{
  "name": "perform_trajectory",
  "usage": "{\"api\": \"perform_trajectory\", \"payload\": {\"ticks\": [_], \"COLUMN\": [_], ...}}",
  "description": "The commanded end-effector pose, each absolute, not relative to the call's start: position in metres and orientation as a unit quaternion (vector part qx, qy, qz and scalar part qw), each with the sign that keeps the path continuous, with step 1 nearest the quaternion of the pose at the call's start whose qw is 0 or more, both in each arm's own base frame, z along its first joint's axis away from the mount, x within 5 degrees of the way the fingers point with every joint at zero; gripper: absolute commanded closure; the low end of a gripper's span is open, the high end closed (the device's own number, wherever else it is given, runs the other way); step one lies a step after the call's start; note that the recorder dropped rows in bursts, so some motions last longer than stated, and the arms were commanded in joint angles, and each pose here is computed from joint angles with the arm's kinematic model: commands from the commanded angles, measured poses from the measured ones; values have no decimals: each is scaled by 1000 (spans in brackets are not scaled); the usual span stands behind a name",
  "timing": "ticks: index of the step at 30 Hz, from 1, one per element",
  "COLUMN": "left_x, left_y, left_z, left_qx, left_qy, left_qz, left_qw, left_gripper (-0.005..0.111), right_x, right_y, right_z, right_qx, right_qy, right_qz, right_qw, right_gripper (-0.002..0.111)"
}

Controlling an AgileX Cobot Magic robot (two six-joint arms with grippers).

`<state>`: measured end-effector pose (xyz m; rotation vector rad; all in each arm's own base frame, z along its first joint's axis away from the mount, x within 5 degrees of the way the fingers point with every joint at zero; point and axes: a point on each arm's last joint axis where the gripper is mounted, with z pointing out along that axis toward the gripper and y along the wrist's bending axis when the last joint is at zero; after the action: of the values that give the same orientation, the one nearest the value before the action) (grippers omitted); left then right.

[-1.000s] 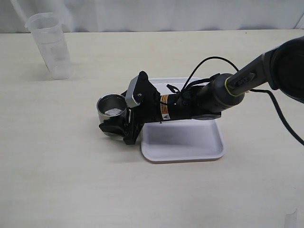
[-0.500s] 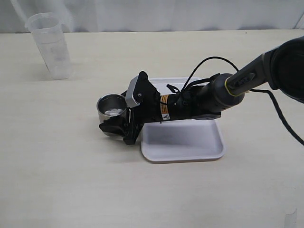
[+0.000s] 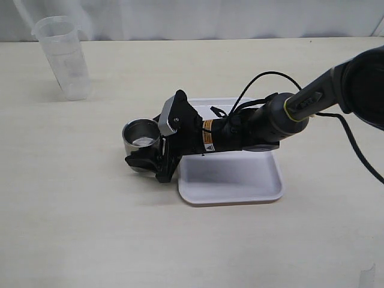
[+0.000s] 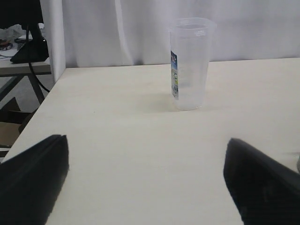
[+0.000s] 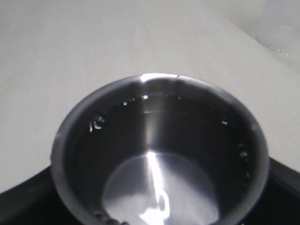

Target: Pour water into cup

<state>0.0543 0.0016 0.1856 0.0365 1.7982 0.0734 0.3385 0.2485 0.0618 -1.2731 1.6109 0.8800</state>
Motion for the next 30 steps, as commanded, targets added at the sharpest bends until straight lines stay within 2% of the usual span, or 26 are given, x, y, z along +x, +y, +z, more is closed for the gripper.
{"api": "perform_trajectory", "payload": {"ticks": [1, 7, 9, 15, 18, 20, 30], "left_x": [54, 54, 54, 54, 54, 54, 54], "left_y": [1, 1, 1, 1, 1, 1, 1], "left_z": [185, 185, 185, 185, 185, 185, 185], "left_qx": [15, 12, 13, 13, 14, 15, 16], "left_qy": [780, 781, 781, 783, 783, 783, 782], "left_qz": [31, 28, 29, 29, 29, 30, 31], "left_qw": [624, 624, 624, 621, 621, 621, 622], "left_gripper": [23, 23, 29, 78, 97, 106, 107], "right_x": [339, 339, 339, 339, 339, 339, 339], "right_y": [249, 249, 249, 249, 249, 249, 249], "right_z": [66, 66, 66, 66, 66, 66, 66], "right_qx": [-510, -510, -510, -510, -510, -510, -510], "right_qy": [648, 648, 648, 648, 648, 648, 648], "right_qz": [353, 353, 353, 353, 353, 353, 353], "right_qw": [441, 441, 441, 441, 441, 441, 441], "right_gripper": [104, 104, 104, 104, 104, 104, 104]}}
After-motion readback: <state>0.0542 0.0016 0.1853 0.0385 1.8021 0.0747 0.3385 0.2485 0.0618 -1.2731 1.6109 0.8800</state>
